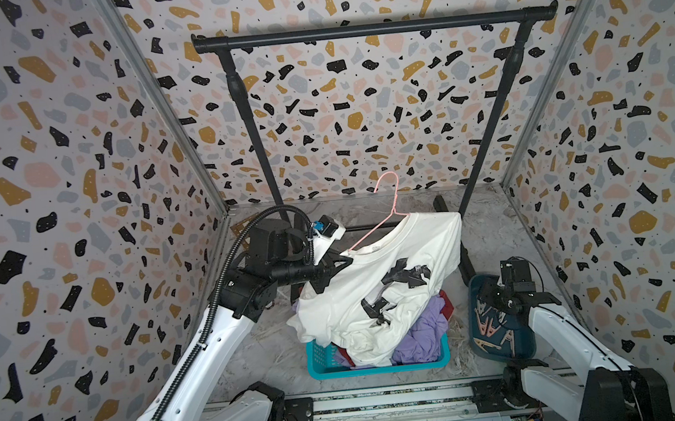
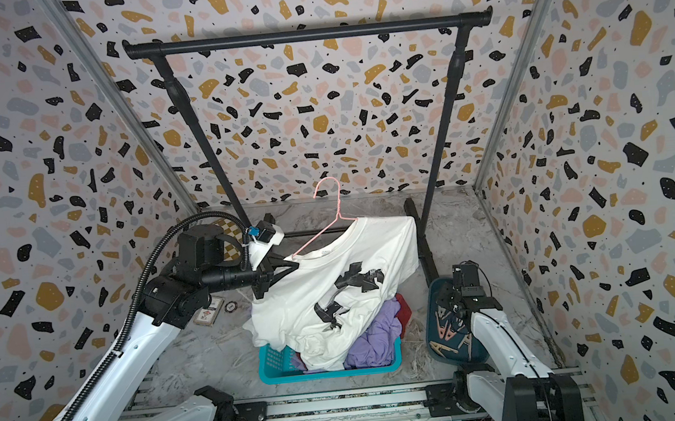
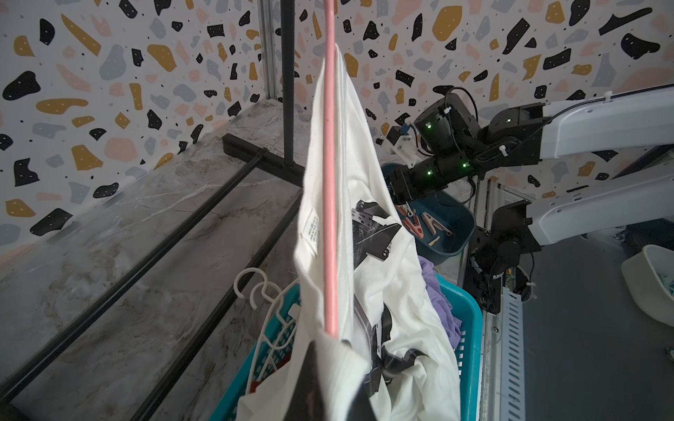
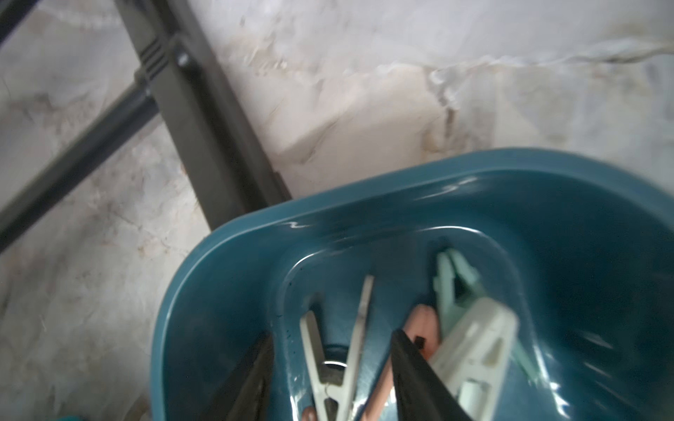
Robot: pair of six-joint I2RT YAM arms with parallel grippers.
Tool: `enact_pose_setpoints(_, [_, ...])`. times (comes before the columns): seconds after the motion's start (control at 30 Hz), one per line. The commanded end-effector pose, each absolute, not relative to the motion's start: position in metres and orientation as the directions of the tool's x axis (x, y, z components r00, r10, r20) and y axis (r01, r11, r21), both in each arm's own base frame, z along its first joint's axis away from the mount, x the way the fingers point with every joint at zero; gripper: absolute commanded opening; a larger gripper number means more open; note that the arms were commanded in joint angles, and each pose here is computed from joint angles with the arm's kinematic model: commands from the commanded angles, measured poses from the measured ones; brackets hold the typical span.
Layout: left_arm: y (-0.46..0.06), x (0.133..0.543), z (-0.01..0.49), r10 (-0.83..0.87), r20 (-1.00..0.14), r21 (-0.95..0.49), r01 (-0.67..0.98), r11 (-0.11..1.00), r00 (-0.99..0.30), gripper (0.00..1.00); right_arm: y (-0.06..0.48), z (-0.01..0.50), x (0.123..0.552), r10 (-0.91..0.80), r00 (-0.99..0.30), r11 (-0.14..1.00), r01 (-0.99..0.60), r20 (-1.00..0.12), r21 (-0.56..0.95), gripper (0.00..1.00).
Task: Use clothespins to secure the t-shirt on both sides of the hanger
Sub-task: Move the storage box to the center of the board, then pick up the clothespin from the storage box.
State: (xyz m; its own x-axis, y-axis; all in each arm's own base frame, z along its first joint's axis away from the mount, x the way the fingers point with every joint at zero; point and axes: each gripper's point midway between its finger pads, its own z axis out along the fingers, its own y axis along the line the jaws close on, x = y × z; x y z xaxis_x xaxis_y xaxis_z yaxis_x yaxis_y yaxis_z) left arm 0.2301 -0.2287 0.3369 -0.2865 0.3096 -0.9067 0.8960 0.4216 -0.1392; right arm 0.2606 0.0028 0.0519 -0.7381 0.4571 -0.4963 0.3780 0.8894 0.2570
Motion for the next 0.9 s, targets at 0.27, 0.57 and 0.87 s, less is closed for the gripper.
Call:
enact_pose_setpoints(0.27, [-0.235,0.231,0.356,0.263,-0.943,-0.088,0.915,0.393,-0.204,0.0,0.012,0.045,0.262,0.391,-0.774,0.919,0.352,-0.498,0.175,0.5])
enact_pose_setpoints(0.57, [-0.236,0.231,0.358,0.259,-0.944,-0.093,0.918,0.385,-0.204,0.0,0.006,0.048,0.258,0.423,-0.748,0.904,0.39,-0.511,0.177,0.54])
enact_pose_setpoints(0.87, [-0.237,0.23,0.358,0.258,-0.944,-0.095,0.919,0.382,-0.205,0.0,0.007,0.035,0.259,0.412,-0.773,0.909,0.383,-0.483,0.163,0.53])
